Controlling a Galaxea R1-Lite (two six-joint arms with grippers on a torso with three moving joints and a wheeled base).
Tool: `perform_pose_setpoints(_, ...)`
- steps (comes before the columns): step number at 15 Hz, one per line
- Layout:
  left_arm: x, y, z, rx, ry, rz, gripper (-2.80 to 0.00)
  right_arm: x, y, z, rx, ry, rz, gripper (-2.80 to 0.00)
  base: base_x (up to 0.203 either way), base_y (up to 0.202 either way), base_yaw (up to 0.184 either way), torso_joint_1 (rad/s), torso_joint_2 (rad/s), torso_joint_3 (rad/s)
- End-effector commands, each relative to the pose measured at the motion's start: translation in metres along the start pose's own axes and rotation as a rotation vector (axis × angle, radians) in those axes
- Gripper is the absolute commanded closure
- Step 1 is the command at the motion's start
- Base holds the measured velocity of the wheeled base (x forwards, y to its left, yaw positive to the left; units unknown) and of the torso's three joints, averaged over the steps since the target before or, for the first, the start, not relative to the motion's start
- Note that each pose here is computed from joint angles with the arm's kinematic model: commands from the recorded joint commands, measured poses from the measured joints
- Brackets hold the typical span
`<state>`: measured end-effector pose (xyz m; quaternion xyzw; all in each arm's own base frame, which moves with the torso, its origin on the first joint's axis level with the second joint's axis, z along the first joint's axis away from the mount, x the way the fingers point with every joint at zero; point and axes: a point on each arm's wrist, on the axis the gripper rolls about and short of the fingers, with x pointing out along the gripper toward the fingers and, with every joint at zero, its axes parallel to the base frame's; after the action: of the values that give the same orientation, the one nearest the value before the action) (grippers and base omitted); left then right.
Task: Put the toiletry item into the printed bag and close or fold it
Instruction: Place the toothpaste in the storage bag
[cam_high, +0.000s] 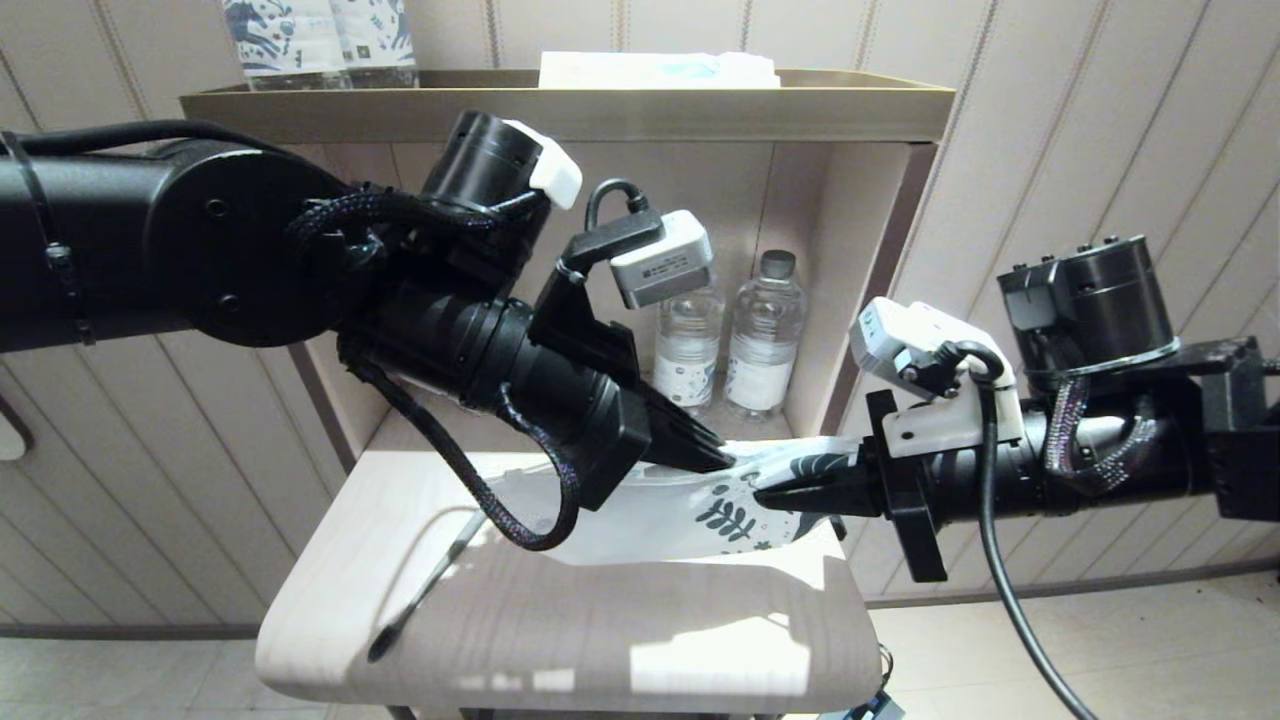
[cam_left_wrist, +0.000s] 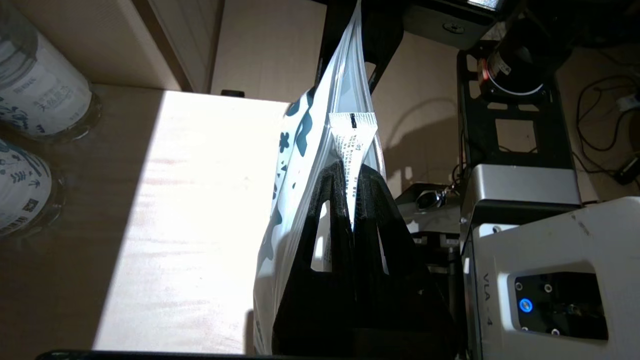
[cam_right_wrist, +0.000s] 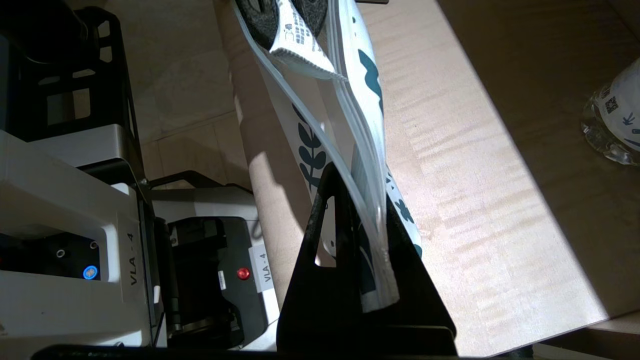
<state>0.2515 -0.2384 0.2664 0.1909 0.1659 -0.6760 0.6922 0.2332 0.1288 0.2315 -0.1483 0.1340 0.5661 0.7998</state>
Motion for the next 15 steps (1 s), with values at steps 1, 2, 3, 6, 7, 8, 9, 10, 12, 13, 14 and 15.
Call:
perform_pose_setpoints(1, 0.0020, 0.0007, -0.0028, -0.005, 0.007, -0.008, 0.00, -0.0002, 0.0008, 0.0004, -0.004, -0.003, 0.005, 0.00, 0.000, 0.000, 0.000, 0.000, 0.00, 0.000)
perform_pose_setpoints(2, 0.0031, 0.0012, -0.0036, -0.007, 0.010, -0.010, 0.00, -0.0003, 0.0006, -0.0001, -0.002, -0.002, 0.004, 0.00, 0.000, 0.000, 0.000, 0.000, 0.00, 0.000)
perform_pose_setpoints(3, 0.0039, 0.0013, -0.0047, -0.010, 0.013, -0.012, 0.00, -0.0002, 0.0006, -0.0004, -0.003, -0.001, 0.004, 0.00, 0.000, 0.000, 0.000, 0.000, 0.00, 0.000)
perform_pose_setpoints(6, 0.0037, 0.0005, -0.0062, -0.002, 0.023, -0.009, 0.00, -0.0002, 0.0007, -0.0005, -0.001, 0.000, 0.004, 0.00, 0.000, 0.000, 0.000, 0.000, 0.00, 0.000)
perform_pose_setpoints(7, 0.0024, -0.0004, -0.0056, -0.005, 0.030, -0.005, 0.00, -0.0002, 0.0007, -0.0006, -0.002, -0.001, 0.004, 0.00, 0.000, 0.000, 0.000, 0.000, 0.00, 0.000)
perform_pose_setpoints(8, 0.0013, -0.0013, -0.0055, -0.010, 0.037, -0.006, 0.00, 0.0003, 0.0005, -0.0011, -0.002, 0.001, 0.005, 0.00, 0.000, 0.000, 0.000, 0.000, 0.00, 0.000)
perform_pose_setpoints(9, 0.0011, -0.0014, -0.0056, -0.017, 0.044, -0.007, 0.00, 0.0005, 0.0008, -0.0010, -0.002, 0.000, 0.006, 0.00, 0.000, 0.000, 0.000, 0.000, 0.00, 0.000)
perform_pose_setpoints(10, 0.0015, -0.0017, -0.0065, -0.018, 0.047, -0.008, 0.00, 0.0003, 0.0008, -0.0005, -0.002, -0.001, 0.006, 0.00, 0.000, 0.000, 0.000, 0.000, 0.00, 0.000)
perform_pose_setpoints(12, 0.0008, -0.0024, -0.0062, -0.012, 0.049, 0.000, -2.80, -0.0002, 0.0006, -0.0004, -0.002, -0.001, 0.004, 0.00, 0.000, 0.000, 0.000, 0.000, 0.00, 0.000)
perform_pose_setpoints(13, 0.0006, -0.0013, -0.0052, -0.010, 0.046, 0.002, -2.80, -0.0001, 0.0007, -0.0008, -0.001, 0.000, 0.004, 0.00, 0.000, 0.000, 0.000, 0.000, 0.00, 0.000)
perform_pose_setpoints(14, 0.0007, -0.0014, -0.0055, -0.012, 0.047, 0.003, -2.80, -0.0001, 0.0007, -0.0008, -0.003, 0.000, 0.004, 0.00, 0.000, 0.000, 0.000, 0.000, 0.00, 0.000)
perform_pose_setpoints(15, 0.0003, -0.0017, -0.0052, -0.010, 0.047, 0.003, -2.80, -0.0001, 0.0007, -0.0008, -0.001, 0.000, 0.004, 0.00, 0.000, 0.000, 0.000, 0.000, 0.00, 0.000)
